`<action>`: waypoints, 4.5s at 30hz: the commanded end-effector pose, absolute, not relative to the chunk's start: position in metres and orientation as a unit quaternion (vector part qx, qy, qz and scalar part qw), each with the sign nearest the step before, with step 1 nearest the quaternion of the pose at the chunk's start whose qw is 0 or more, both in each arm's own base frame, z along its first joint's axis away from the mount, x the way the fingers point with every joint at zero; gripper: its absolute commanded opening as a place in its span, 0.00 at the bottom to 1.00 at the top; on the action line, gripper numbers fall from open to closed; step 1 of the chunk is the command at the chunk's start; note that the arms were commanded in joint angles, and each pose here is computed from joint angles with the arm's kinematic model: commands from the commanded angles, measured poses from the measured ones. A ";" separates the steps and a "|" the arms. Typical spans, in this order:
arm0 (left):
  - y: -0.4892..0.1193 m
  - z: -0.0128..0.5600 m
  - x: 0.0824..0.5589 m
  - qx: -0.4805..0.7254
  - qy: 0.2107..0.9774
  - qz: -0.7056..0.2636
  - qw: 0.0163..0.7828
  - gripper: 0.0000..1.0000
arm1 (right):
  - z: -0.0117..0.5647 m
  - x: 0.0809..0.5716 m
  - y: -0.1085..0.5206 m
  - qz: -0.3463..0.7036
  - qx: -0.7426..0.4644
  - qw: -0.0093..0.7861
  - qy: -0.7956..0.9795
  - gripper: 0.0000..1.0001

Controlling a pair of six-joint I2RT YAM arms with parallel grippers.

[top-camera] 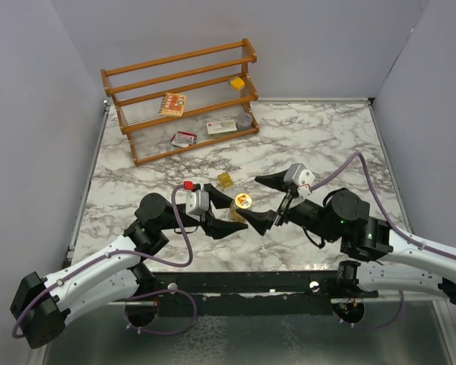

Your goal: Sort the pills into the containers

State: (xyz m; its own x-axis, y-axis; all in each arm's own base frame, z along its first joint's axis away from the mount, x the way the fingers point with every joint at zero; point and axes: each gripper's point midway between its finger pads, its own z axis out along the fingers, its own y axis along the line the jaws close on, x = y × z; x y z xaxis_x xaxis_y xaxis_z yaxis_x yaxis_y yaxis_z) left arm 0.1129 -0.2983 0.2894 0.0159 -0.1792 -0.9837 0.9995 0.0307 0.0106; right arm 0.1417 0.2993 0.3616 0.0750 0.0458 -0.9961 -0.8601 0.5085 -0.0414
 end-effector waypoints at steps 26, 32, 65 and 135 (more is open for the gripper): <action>-0.274 0.279 0.197 0.312 0.563 -0.386 0.661 0.00 | 0.373 0.205 0.316 0.280 -0.196 0.675 0.654 0.75; -0.272 0.279 0.196 0.310 0.563 -0.388 0.661 0.00 | 0.372 0.208 0.320 0.293 -0.173 0.678 0.652 0.67; -0.270 0.282 0.193 0.306 0.556 -0.392 0.666 0.00 | 0.351 0.206 0.338 0.311 -0.171 0.646 0.676 0.53; -0.292 0.321 0.055 0.528 0.336 -0.588 0.513 0.00 | 0.384 0.119 0.309 0.440 -0.338 0.628 0.546 0.01</action>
State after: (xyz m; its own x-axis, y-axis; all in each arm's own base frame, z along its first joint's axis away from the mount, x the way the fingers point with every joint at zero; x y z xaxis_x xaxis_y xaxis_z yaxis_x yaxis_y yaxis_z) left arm 0.0961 -0.3015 0.2984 -0.0227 -0.1758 -0.9842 0.9973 -0.0734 -0.0099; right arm 0.1168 0.3101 0.3719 -0.0510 0.1863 -0.9812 -0.9155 0.3838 0.1205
